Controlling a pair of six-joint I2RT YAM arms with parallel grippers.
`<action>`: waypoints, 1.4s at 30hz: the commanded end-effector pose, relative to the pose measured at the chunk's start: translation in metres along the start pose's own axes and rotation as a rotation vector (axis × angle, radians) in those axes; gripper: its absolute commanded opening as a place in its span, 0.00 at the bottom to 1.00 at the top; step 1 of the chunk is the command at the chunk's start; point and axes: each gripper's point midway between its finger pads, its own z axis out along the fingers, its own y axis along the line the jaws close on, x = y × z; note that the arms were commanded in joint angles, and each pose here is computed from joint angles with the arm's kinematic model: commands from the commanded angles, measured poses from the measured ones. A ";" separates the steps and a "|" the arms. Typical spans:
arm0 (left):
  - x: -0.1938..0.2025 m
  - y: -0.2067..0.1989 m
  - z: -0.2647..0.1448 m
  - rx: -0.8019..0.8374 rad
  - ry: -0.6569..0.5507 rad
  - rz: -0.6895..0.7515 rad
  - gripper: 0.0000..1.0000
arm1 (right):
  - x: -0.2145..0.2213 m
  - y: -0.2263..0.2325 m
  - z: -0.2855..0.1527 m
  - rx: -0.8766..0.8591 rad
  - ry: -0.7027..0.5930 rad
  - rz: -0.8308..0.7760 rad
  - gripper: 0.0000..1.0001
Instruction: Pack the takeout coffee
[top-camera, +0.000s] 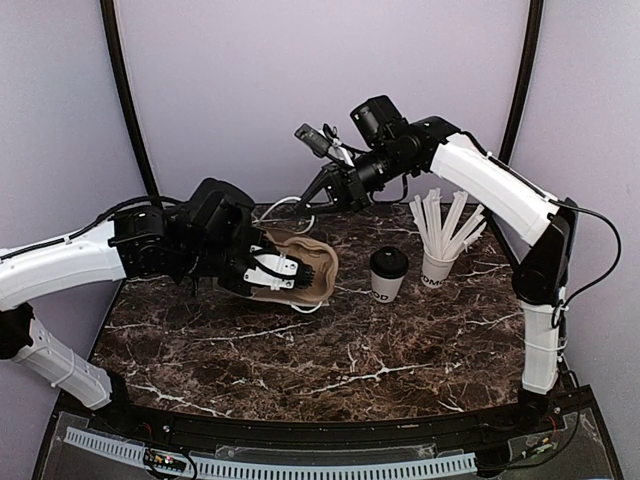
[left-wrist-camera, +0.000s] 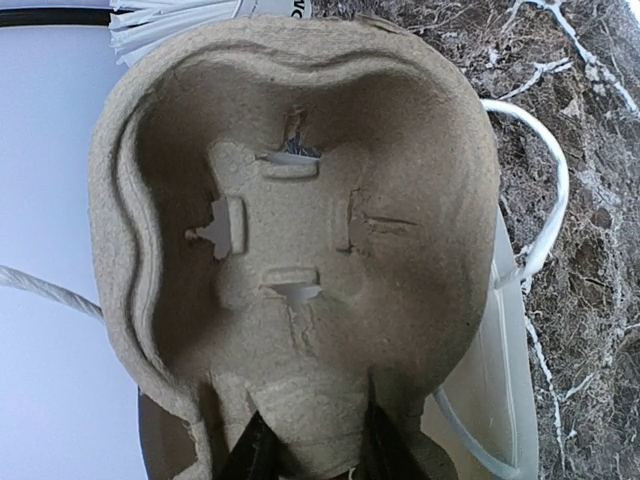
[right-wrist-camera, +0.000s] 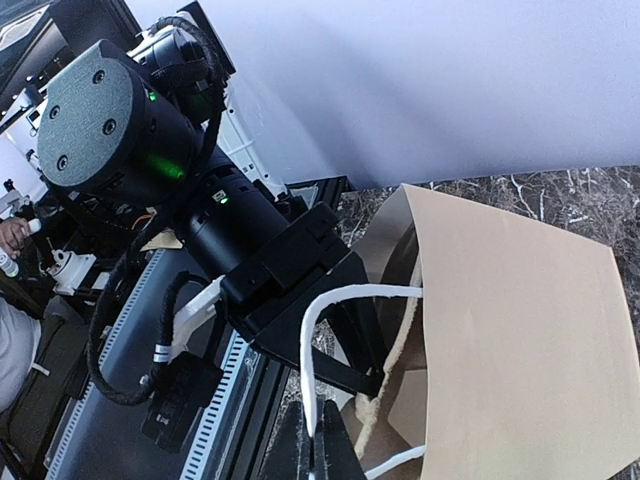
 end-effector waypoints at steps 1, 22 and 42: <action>-0.007 0.010 -0.035 -0.027 -0.075 -0.028 0.23 | -0.015 0.006 -0.010 0.008 -0.038 -0.043 0.00; 0.040 -0.011 0.001 0.003 0.271 -0.019 0.21 | -0.023 0.010 -0.011 -0.025 -0.077 0.010 0.00; 0.034 -0.006 -0.024 -0.008 0.393 -0.040 0.22 | -0.026 -0.015 -0.011 0.088 -0.102 0.080 0.00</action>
